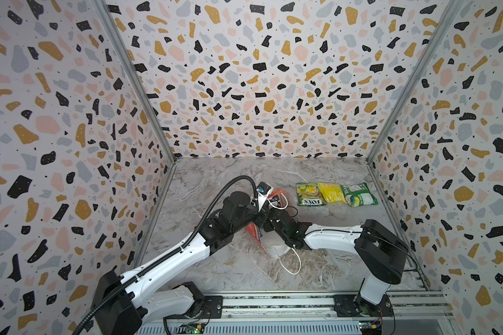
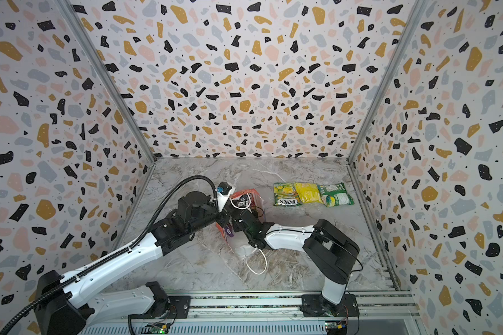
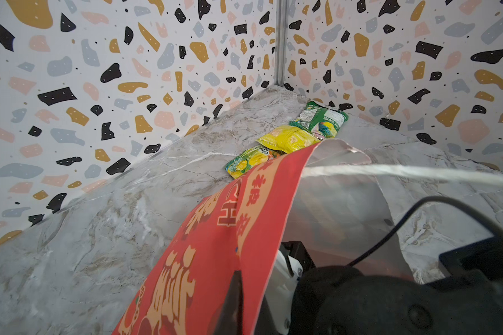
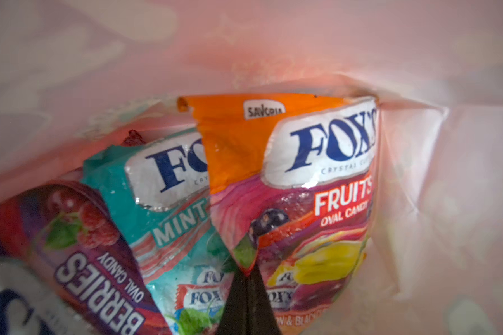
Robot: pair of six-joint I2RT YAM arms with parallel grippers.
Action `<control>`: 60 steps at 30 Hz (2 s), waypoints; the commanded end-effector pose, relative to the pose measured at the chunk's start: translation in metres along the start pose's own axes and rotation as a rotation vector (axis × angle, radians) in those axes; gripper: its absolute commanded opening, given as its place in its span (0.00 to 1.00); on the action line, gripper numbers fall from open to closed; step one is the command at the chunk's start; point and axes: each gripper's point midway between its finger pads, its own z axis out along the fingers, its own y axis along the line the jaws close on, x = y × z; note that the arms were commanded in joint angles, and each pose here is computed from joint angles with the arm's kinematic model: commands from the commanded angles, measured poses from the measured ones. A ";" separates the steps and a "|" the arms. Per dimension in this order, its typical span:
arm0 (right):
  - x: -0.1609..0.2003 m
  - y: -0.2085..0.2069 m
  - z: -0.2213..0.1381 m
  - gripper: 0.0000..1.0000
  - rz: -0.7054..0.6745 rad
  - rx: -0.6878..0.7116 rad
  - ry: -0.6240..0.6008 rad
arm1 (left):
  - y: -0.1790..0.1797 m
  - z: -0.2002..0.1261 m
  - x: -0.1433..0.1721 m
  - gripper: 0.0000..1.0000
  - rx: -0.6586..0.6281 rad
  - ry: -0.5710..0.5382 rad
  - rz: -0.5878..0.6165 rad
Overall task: Take the snacks out of the paper bag
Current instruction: Pick up the snack from the paper bag.
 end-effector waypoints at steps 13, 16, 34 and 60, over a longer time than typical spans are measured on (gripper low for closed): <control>-0.035 0.040 -0.071 0.00 -0.111 -0.184 -0.181 | 0.010 -0.009 -0.018 0.00 -0.069 -0.069 -0.005; -0.028 0.042 -0.074 0.00 -0.141 -0.205 -0.180 | 0.012 -0.008 -0.019 0.00 -0.077 -0.068 -0.005; -0.024 0.060 -0.104 0.00 -0.297 -0.312 -0.247 | 0.030 -0.011 -0.025 0.00 -0.181 -0.070 -0.022; -0.067 0.035 -0.196 0.00 -0.361 -0.392 -0.484 | 0.043 -0.003 -0.028 0.00 -0.254 -0.052 -0.013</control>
